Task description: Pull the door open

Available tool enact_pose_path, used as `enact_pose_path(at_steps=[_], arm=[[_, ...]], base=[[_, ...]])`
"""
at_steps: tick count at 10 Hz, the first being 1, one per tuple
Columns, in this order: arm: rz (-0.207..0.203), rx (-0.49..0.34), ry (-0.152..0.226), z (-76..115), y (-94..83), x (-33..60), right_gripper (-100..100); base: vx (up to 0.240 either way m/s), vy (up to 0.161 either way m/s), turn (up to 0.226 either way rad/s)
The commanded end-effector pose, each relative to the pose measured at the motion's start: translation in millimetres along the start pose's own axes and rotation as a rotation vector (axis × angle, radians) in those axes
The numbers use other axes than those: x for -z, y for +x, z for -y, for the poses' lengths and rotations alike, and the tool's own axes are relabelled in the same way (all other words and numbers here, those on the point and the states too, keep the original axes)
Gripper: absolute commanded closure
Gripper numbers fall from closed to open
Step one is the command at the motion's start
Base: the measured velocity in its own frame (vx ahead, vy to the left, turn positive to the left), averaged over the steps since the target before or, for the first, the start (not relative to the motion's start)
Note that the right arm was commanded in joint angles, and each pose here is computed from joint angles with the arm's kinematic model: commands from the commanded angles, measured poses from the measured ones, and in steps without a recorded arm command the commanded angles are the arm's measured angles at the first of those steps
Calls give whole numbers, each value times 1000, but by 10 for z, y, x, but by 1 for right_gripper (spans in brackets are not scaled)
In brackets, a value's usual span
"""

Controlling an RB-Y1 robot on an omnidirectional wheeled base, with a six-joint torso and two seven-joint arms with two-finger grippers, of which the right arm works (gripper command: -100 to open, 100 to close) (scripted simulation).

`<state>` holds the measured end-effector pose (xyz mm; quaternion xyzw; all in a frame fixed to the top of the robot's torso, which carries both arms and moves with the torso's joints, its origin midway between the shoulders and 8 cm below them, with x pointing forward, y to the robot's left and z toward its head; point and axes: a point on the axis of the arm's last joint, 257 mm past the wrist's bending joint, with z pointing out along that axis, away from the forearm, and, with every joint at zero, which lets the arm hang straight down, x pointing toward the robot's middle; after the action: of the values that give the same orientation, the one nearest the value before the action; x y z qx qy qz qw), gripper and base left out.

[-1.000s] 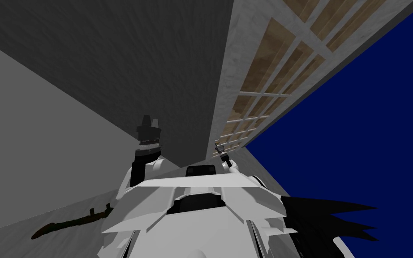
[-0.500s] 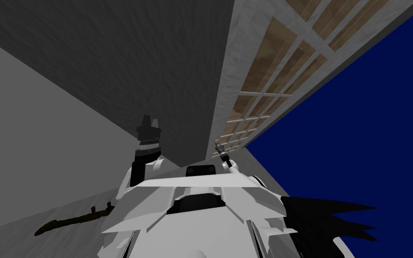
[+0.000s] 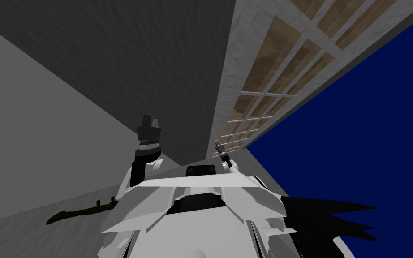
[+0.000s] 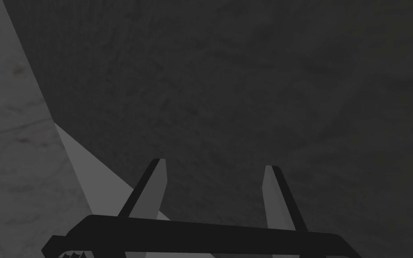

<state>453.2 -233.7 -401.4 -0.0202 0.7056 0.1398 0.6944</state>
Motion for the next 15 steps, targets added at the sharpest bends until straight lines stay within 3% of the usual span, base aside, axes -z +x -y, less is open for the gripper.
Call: enact_pose_path(at_steps=[1, 15], arm=[[1, -53, 8, 28, -1, 14, 100], [30, -414, 57, 214, -54, 60, 100]], base=[[-24, -17, 66], [-23, -14, 63]])
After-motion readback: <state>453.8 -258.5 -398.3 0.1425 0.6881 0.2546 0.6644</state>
